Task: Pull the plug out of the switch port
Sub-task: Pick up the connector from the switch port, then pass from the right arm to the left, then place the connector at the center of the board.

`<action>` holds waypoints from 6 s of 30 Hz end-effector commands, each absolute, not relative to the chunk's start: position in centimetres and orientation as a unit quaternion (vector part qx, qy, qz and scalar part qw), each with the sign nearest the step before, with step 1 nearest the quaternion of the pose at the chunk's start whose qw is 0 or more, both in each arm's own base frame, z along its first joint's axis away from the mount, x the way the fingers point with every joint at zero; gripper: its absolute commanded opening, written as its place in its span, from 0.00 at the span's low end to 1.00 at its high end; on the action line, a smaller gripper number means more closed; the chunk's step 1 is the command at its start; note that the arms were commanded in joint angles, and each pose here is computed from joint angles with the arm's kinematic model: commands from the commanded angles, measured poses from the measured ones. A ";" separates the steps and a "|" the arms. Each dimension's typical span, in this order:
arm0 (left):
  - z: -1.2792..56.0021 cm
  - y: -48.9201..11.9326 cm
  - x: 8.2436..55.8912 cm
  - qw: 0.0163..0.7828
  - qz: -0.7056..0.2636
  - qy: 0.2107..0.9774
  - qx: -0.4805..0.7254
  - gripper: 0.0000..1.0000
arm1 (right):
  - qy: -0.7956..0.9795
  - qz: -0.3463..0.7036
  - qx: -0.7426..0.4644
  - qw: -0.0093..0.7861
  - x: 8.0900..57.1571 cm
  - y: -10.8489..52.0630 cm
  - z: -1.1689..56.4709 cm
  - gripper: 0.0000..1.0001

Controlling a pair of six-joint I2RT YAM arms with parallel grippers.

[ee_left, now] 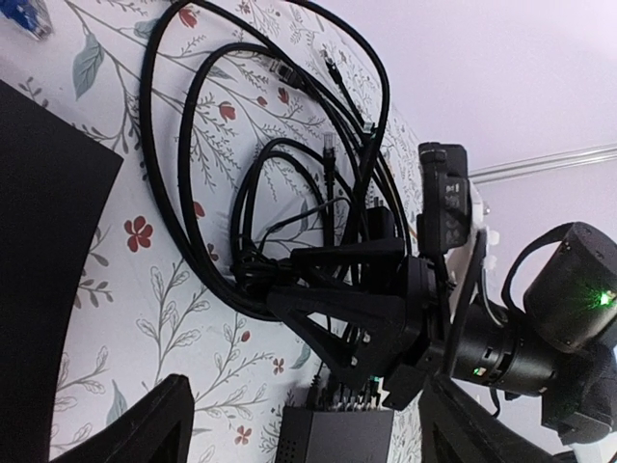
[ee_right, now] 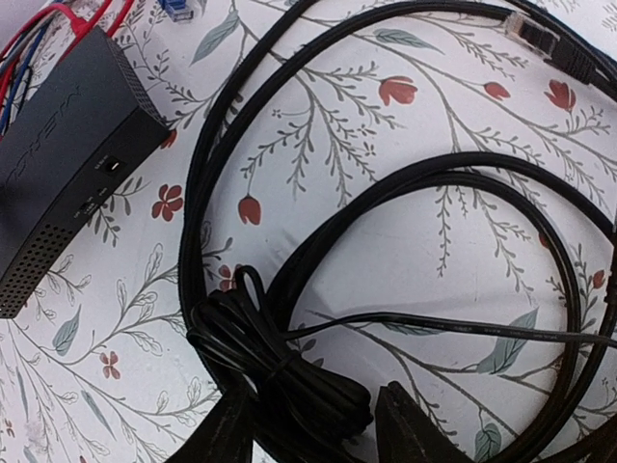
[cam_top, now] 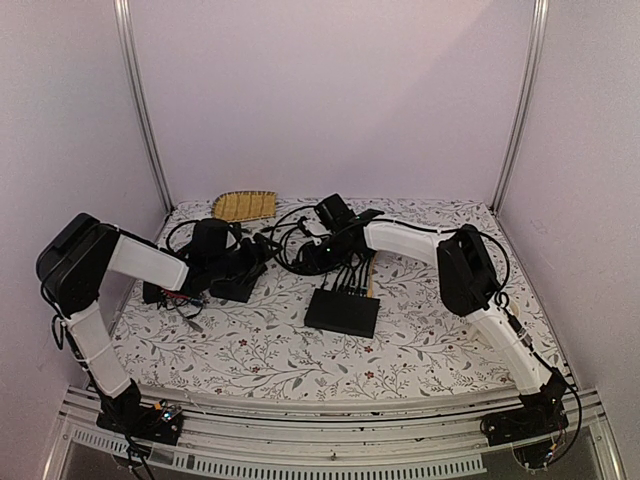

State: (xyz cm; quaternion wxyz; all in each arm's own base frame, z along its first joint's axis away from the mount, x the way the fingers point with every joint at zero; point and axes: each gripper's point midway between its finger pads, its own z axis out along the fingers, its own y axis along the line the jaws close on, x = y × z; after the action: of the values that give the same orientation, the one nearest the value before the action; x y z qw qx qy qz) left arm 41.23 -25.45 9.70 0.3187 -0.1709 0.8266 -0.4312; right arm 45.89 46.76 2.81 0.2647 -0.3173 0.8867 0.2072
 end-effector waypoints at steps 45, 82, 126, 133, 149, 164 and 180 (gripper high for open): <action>12.8 -27.5 43.4 0.318 -0.507 0.790 -0.132 0.88 | 0.787 0.333 -0.384 0.350 36.7 49.9 18.3 0.01; 6.0 -35.4 38.3 0.123 -0.544 0.829 0.034 0.77 | 0.756 0.368 -0.433 0.326 28.6 47.7 16.5 0.01; 11.2 -33.6 39.5 0.228 -0.528 0.813 0.089 0.00 | 0.865 0.237 -0.250 0.365 35.5 40.4 14.3 0.55; 14.8 -33.9 39.0 0.258 -0.542 0.790 0.120 0.00 | 0.889 0.182 -0.216 0.360 39.8 40.1 12.7 0.56; 16.5 -35.3 38.4 0.268 -0.536 0.785 0.155 0.00 | 0.909 0.127 -0.219 0.330 44.1 40.4 10.1 0.55; 17.2 -37.1 38.0 0.263 -0.536 0.783 0.174 0.00 | 0.906 0.122 -0.233 0.330 45.7 42.3 9.2 0.56; 17.9 -35.1 38.0 0.296 -0.495 0.805 0.143 0.00 | 0.915 0.106 -0.209 0.330 45.7 39.8 8.9 0.57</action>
State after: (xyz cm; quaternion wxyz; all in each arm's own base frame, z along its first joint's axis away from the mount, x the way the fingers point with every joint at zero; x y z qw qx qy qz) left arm 38.27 -35.73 14.83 0.2476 0.1359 0.8135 -0.5085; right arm 45.90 41.27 6.61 0.3140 -0.2237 0.9160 0.1107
